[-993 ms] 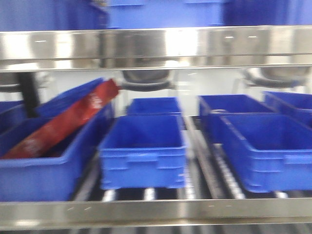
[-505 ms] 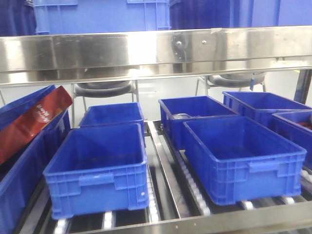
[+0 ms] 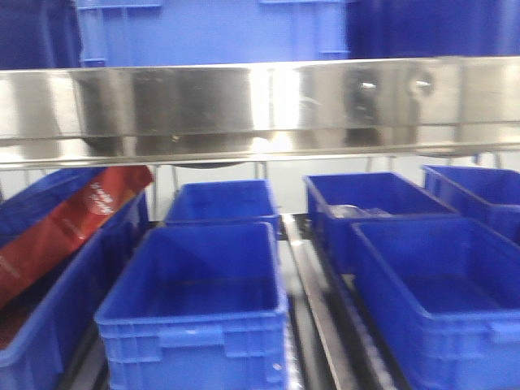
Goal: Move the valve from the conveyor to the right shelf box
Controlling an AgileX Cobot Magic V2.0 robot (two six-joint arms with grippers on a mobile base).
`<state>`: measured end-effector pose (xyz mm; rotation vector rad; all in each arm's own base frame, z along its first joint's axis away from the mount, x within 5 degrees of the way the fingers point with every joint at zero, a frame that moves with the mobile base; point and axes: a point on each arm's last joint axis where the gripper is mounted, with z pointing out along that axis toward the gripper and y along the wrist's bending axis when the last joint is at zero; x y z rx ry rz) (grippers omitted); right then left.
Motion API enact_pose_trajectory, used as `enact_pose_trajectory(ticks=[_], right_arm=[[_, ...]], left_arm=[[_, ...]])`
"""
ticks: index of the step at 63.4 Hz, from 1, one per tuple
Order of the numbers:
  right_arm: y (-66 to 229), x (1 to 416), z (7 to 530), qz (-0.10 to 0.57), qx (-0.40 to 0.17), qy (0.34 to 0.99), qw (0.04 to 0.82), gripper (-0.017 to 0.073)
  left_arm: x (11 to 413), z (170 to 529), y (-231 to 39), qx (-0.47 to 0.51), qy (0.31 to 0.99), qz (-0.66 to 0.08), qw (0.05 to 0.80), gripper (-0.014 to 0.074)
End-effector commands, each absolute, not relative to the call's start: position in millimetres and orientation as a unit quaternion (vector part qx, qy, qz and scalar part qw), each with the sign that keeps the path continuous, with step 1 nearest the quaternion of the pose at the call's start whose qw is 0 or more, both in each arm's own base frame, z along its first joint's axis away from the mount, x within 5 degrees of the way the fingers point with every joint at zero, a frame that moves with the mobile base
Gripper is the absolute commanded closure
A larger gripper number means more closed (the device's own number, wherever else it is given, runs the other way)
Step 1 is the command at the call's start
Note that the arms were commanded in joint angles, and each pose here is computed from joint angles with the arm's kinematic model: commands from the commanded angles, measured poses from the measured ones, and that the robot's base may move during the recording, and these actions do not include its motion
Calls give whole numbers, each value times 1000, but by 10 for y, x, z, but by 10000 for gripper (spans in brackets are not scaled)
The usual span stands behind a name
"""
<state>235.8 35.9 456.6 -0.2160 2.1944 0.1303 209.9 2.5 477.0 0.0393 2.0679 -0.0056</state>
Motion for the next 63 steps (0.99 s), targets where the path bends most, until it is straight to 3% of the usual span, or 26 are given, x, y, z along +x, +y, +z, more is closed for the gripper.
enact_pose_trajectory(ticks=[1,63], right_arm=[[351,2335,4692,51,-87,866,490,721],[351,2335,4692,51,-87,866,490,721]], left_arm=[[2073,4862,26,13,842,-4,539,704],[2073,4862,26,13,842,-4,539,704]])
